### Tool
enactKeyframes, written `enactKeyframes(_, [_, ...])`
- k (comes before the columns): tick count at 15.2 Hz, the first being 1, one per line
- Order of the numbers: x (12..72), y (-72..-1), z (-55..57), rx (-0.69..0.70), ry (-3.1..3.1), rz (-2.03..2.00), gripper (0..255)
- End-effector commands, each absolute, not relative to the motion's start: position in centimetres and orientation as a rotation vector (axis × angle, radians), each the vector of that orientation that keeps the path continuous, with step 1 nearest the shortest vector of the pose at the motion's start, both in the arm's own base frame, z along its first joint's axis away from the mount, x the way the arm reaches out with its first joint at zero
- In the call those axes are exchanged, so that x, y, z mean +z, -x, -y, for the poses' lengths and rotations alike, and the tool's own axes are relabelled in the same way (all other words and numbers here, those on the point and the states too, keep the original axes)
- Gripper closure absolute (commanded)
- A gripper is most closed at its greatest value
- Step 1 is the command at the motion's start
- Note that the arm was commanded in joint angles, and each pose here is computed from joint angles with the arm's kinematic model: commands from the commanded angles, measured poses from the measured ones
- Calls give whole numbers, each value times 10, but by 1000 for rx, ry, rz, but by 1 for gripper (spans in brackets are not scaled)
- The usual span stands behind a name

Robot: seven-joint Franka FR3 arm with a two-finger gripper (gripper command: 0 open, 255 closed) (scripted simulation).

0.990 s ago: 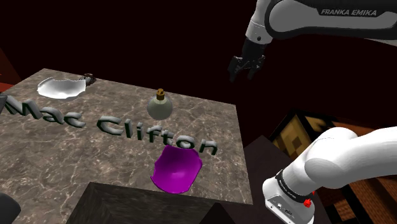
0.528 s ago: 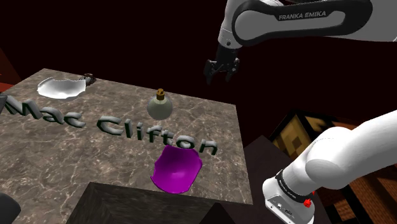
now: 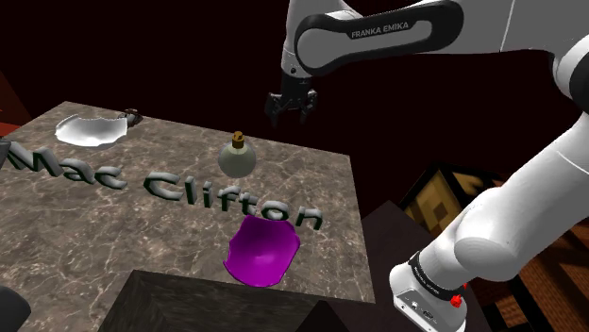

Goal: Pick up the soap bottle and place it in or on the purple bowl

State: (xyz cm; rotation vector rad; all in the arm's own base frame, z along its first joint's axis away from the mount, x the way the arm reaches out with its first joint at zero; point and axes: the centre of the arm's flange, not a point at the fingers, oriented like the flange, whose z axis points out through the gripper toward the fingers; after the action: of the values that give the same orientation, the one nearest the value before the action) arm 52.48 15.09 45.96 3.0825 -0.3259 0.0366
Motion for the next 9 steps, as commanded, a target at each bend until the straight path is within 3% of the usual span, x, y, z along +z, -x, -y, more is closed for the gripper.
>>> enactKeyframes(1, [448,-541,-169,35,-3084,328,0])
enactKeyframes(9, [407,-614,-234,29,-3088,331,0])
